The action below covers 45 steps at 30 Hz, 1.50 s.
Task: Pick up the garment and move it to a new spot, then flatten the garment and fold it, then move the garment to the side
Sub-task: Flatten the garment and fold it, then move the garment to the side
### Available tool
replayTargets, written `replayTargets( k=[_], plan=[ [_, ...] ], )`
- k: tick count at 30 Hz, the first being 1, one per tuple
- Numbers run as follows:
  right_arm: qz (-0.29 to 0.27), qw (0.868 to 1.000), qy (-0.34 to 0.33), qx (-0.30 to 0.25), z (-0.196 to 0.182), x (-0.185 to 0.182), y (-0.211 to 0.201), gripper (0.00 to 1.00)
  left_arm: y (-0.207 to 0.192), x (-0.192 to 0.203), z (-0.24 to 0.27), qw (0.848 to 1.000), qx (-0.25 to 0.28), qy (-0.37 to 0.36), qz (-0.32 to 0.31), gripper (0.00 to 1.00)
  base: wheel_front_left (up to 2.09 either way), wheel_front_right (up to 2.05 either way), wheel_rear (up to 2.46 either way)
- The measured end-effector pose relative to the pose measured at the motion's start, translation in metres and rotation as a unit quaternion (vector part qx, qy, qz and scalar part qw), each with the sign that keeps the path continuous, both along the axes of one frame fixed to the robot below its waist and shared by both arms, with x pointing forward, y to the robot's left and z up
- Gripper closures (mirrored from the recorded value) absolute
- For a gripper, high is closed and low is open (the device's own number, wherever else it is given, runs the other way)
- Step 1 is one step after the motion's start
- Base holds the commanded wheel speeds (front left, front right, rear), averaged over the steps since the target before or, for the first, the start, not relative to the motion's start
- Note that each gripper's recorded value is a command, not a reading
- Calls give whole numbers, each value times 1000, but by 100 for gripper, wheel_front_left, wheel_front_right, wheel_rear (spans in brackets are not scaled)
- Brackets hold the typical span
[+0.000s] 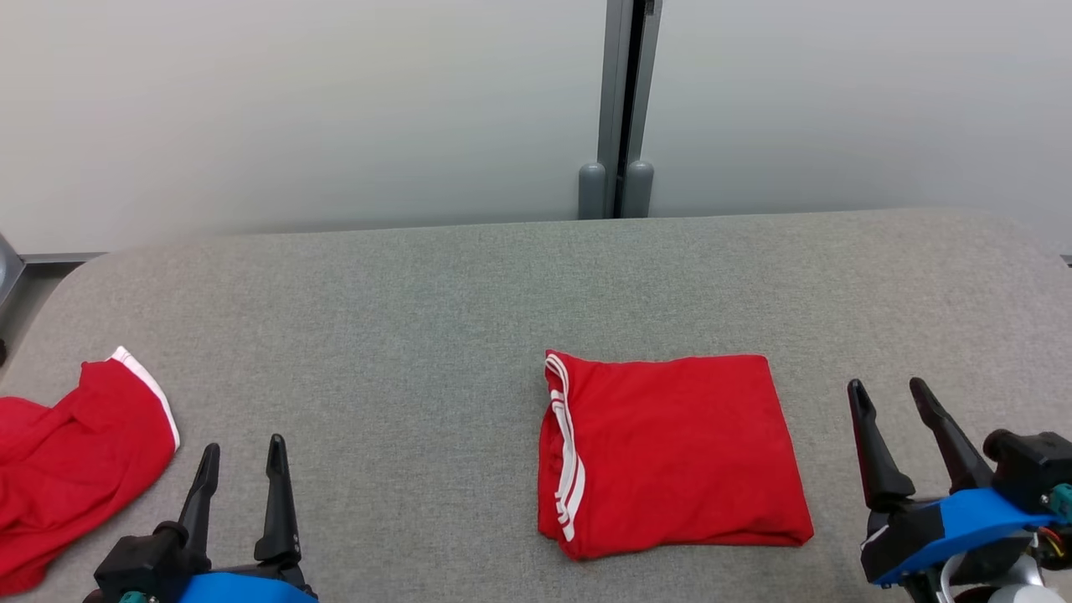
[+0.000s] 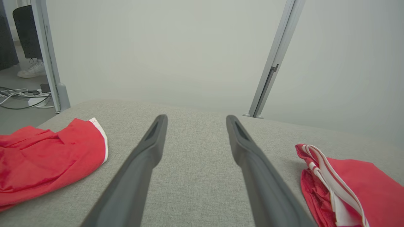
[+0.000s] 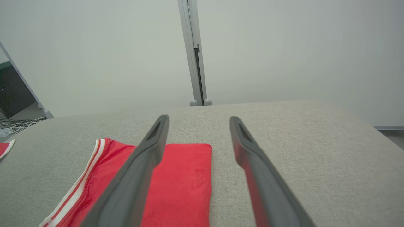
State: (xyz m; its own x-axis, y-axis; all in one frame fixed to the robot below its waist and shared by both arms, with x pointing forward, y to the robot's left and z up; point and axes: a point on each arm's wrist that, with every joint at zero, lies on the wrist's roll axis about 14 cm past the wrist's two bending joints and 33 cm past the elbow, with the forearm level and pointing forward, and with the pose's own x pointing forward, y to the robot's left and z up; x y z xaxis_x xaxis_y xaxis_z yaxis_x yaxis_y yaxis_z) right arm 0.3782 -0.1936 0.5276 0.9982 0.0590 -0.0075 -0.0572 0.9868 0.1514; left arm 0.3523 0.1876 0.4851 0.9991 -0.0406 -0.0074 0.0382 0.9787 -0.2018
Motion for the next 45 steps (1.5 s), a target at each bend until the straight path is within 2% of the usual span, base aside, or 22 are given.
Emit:
replayTargets(
  k=[8, 20, 30, 34, 36, 39, 42, 45],
  plan=[
    [-14, 1000, 9, 5, -11, -13, -4, 0, 1, -10, -4, 1000, 8, 6, 0, 0, 0, 0, 0],
    [2, 1000, 27, 13, -21, -14, 6, 0, 3, -16, -7, 1000, 12, 11, 6, 0, 0, 0, 0],
    [0, 999, 41, 13, -30, -12, 4, 0, 3, -16, -5, 1000, 14, 13, 7, 0, 0, 0, 0],
    [7, 999, 49, 5, -26, 3, 5, 0, 3, -14, -6, 1000, 16, 17, 6, 0, 0, 0, 0],
    [13, 998, 64, 4, -26, 14, 7, 0, 3, -12, -6, 1000, 18, 20, 4, 0, 0, 0, 0],
    [22, 991, 129, 3, -45, 24, 10, 0, 2, -3, -2, 1000, 23, 15, 1, 0, 0, 0, 0],
    [24, 986, 164, 7, -53, 40, 11, 0, 2, 5, 0, 1000, 25, 14, -2, 0, 0, 0, 0],
    [37, 971, 234, 9, -80, 45, 18, 0, 2, 12, -1, 999, 27, 16, -5, 0, 0, 0, 0]
  ],
)
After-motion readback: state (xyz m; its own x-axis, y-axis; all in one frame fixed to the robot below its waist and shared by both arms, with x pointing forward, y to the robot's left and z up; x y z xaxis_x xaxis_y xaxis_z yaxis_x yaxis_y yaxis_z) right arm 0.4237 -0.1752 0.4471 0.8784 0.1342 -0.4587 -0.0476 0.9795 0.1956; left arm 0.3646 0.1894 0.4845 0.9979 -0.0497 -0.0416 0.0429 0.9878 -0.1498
